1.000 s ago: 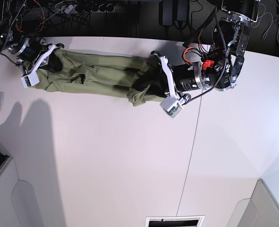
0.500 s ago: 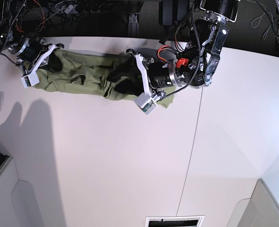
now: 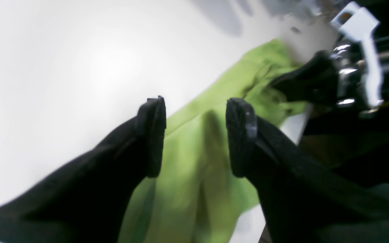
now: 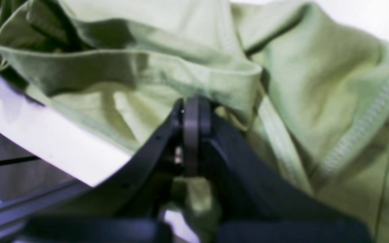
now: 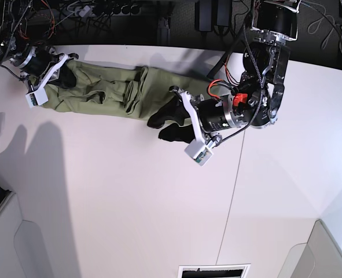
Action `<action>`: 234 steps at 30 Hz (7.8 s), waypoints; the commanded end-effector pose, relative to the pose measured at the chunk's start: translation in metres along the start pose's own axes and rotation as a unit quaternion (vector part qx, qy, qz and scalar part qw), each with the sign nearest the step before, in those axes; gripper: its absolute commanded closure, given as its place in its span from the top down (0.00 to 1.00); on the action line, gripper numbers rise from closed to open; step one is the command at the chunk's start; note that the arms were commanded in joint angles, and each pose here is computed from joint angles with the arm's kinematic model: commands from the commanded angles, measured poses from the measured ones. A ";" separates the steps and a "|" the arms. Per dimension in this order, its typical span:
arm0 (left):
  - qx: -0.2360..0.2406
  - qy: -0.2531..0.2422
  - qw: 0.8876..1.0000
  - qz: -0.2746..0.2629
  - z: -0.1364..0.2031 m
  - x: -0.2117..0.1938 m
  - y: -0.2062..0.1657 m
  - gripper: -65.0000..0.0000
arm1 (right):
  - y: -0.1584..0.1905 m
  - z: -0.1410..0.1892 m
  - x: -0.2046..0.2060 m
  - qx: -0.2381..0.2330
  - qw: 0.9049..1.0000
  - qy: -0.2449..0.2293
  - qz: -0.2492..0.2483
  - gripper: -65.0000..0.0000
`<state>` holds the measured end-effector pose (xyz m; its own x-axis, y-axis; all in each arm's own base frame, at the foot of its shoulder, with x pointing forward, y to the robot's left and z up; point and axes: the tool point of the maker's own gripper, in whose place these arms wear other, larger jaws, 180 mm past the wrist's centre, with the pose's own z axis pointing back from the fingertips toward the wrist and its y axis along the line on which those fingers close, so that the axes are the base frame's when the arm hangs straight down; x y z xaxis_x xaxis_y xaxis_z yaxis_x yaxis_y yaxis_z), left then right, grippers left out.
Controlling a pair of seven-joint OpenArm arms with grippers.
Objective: Layout the t-shirt on the table in an organized manner, then fold the t-shirt properly
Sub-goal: 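Fold the strip end with the left gripper toward the right gripper, then grasp the folded bundle with both grippers and fold it in half again, then press and tuck the folded shirt into a square with both grippers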
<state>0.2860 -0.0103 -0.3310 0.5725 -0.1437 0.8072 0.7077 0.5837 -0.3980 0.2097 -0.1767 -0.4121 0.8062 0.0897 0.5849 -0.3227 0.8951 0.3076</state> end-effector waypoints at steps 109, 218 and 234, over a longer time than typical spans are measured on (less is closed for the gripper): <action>0.107 -0.001 0.990 0.092 0.067 -0.081 0.054 0.49 | -0.010 0.052 0.111 -0.010 0.987 -0.161 0.018 0.00; 0.050 0.040 0.998 0.001 0.024 -0.052 0.048 0.34 | 0.107 -0.111 0.095 0.133 0.989 -0.028 0.066 0.00; 0.059 0.016 0.998 -0.004 0.019 -0.019 0.073 0.34 | 0.157 -0.068 0.054 0.184 0.980 -0.052 0.048 0.00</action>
<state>0.3081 0.0519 -0.3839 0.6198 -0.2016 0.7584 0.6444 0.6823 -0.3453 0.2291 -0.0041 -0.3960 0.7425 0.1273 0.6576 -0.5494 0.6773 0.4892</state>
